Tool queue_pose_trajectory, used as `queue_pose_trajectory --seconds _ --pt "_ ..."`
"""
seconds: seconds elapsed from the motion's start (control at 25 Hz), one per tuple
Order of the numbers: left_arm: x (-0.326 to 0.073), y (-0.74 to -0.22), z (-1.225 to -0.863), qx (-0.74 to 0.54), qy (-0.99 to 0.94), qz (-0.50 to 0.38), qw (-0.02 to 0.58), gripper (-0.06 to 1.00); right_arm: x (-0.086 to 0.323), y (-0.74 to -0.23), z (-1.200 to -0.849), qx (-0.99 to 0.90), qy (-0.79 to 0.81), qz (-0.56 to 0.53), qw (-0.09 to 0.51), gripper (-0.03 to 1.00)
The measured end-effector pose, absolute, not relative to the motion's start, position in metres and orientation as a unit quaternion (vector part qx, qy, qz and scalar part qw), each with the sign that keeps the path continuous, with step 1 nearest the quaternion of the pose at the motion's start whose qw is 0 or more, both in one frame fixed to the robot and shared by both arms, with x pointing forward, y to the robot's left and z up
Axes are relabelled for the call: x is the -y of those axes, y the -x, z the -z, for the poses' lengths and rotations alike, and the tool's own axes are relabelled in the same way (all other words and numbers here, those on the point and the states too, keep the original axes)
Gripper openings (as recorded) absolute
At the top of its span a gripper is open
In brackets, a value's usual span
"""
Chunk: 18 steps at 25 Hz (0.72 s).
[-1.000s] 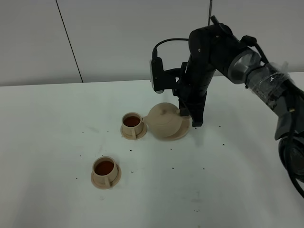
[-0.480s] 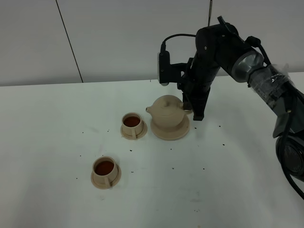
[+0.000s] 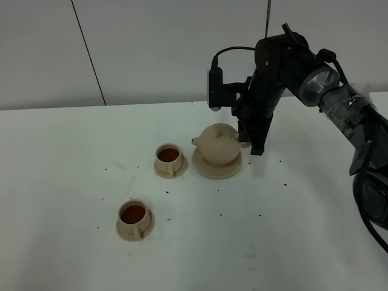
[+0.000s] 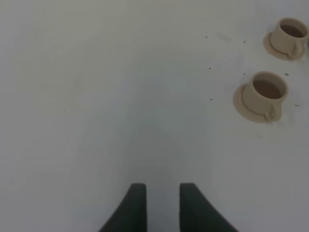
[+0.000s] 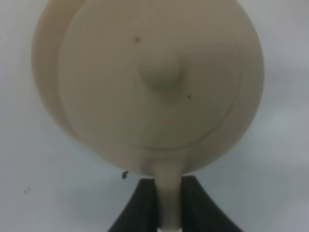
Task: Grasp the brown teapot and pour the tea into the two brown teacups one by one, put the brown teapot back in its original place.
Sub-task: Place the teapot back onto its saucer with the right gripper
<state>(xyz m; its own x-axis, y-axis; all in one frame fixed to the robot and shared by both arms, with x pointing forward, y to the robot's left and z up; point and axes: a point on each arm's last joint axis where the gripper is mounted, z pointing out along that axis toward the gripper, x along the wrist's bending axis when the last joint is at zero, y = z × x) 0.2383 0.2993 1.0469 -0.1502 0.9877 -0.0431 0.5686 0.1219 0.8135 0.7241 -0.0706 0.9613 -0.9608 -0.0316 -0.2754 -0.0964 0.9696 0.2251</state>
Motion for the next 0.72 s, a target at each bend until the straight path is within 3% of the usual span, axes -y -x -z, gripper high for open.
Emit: queue_pose_trajectory --seconds 0.72 --pt "-0.2993 -0.2383 -1.0469 -0.680 -0.572 -0.335 0.313 0.24 0.0689 -0.7233 -0.9617 -0.982 0.028 -0.132 0.131 0.10"
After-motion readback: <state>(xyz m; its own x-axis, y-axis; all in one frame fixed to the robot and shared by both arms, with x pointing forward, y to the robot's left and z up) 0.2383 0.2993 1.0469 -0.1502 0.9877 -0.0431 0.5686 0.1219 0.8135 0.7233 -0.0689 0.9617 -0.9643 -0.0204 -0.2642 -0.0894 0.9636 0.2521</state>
